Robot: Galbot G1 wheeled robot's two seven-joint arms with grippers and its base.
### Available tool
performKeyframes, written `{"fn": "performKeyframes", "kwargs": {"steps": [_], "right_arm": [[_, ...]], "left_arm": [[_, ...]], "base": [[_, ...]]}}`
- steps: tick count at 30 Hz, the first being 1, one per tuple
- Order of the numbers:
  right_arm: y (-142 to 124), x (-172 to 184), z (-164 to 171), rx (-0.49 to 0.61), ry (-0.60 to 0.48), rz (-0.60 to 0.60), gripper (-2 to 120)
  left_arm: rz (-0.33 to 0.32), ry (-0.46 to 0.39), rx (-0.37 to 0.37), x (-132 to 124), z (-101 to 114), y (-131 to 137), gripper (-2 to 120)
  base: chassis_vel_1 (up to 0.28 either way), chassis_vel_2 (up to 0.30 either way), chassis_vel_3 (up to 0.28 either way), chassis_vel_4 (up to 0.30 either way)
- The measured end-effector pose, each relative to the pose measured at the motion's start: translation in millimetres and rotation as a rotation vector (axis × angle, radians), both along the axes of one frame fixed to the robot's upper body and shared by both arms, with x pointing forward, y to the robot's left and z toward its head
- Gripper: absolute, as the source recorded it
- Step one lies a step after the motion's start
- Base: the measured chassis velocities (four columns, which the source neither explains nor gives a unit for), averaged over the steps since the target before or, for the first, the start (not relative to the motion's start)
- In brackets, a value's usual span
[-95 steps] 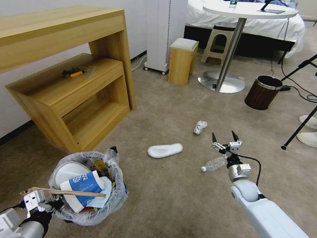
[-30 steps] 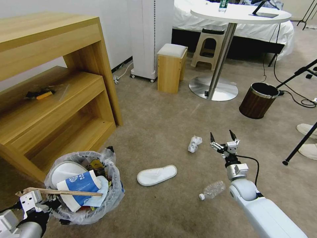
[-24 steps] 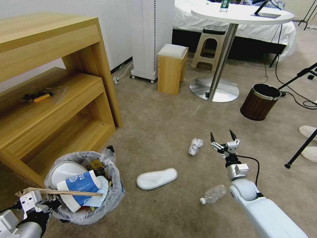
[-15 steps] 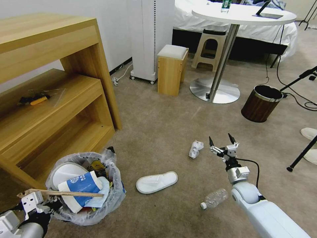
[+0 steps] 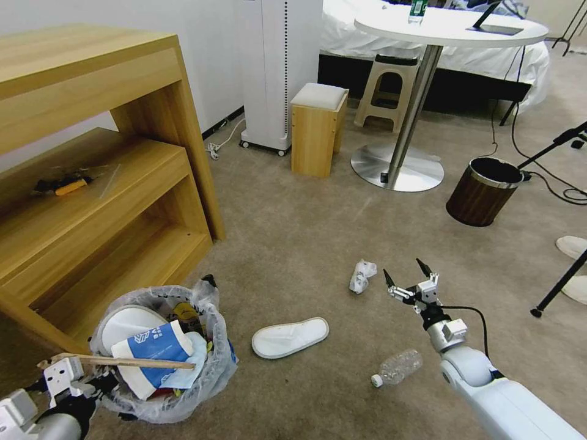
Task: Pick up the trash bin and place the garbage on the floor into it.
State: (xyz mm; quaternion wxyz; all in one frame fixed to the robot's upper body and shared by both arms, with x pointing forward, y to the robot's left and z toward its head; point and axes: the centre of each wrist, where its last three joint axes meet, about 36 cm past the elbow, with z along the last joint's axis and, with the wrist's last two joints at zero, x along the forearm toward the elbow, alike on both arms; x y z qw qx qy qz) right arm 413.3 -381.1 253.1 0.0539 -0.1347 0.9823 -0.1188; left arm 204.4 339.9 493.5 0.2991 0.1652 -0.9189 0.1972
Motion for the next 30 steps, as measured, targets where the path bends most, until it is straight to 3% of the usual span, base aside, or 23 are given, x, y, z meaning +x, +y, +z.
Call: {"fn": "performKeyframes", "kwargs": {"steps": [12, 17, 21, 30], "right_arm": [[-36.2, -41.2, -13.7, -0.105, 0.056, 0.076, 100], [-55.0, -71.2, -31.0, -0.135, 0.13, 0.066, 100], [-56.8, -102.5, -51.4, -0.135, 0.204, 0.05, 100], [-71.2, -130.8, -68.6, -0.17, 0.253, 0.098, 100]], "left_arm": [[-0.02, 0.013, -0.022, -4.2, 4.6, -8.6, 0], [-0.024, 0.008, -0.024, -4.6, 5.4, -11.1, 0], [-0.027, 0.005, -0.024, -4.8, 4.4, -13.1, 0], [-0.032, 0.005, -0.009, -4.0, 1.1, -11.8, 0]], "base": [[0.0, 0.0, 0.0, 0.0], [0.0, 0.0, 0.0, 0.0], [0.0, 0.0, 0.0, 0.0], [0.0, 0.0, 0.0, 0.0]]}}
